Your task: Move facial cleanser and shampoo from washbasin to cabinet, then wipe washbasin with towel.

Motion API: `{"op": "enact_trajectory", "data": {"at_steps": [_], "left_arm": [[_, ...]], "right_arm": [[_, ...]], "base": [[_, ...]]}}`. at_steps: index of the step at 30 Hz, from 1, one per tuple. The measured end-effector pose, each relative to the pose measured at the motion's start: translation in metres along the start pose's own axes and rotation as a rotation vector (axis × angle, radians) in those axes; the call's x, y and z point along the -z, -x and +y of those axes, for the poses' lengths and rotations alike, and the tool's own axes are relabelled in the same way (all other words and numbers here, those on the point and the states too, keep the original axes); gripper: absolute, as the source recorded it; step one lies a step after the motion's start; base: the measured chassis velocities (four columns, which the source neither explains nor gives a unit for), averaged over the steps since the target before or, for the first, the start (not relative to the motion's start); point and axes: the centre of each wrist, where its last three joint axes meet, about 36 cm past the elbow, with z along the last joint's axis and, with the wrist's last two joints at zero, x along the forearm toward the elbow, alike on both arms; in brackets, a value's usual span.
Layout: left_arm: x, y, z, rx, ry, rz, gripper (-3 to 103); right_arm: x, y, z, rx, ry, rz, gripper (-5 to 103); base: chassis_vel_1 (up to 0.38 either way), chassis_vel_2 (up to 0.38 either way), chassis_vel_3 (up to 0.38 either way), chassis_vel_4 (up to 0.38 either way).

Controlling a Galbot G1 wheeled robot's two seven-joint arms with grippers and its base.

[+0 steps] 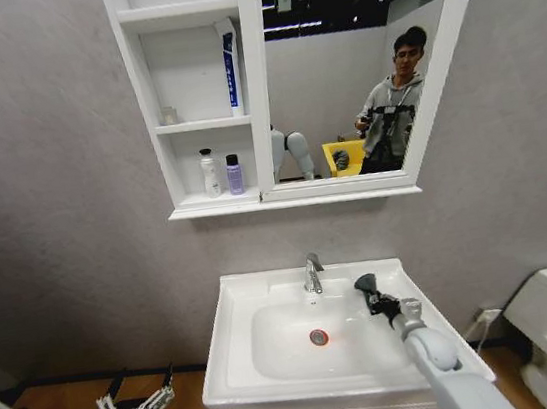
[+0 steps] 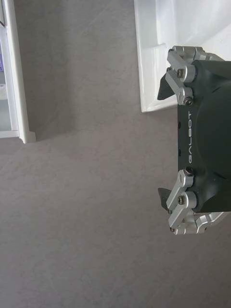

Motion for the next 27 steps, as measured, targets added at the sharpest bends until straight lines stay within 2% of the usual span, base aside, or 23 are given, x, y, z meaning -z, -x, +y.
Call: {"op": "enact_trajectory", "data": {"at_steps": [4,11,16,21,23,26,27], "left_arm": [[0.0,0.0,0.0,0.0,0.0,0.0,100],[0.0,0.0,0.0,0.0,0.0,0.0,100],[0.0,0.0,0.0,0.0,0.0,0.0,100],[0.0,0.0,0.0,0.0,0.0,0.0,100],[0.0,0.0,0.0,0.0,0.0,0.0,100],[0.0,0.0,0.0,0.0,0.0,0.0,100],[0.0,0.0,0.0,0.0,0.0,0.0,100]], "right_arm": [[-0.023,0.01,0.015,0.009,-0.037,0.095,8],[-0.032,0.035,0.004,0.002,-0.03,0.243,8],[-0.028,0.047,-0.002,-0.022,-0.037,0.285,8],[-0.025,0.062,-0.015,-0.031,-0.077,0.338,8],[-0.025,0.067,-0.013,-0.023,-0.078,0.354,8],[-0.032,0.085,0.006,0.006,-0.058,0.381,8],[-0.032,0.085,0.006,0.006,-0.058,0.381,8]], "base": [[0.0,0.0,0.0,0.0],[0.0,0.0,0.0,0.0],[0.0,0.0,0.0,0.0],[0.0,0.0,0.0,0.0],[0.0,0.0,0.0,0.0],[0.0,0.0,0.0,0.0],[0.0,0.0,0.0,0.0]]}}
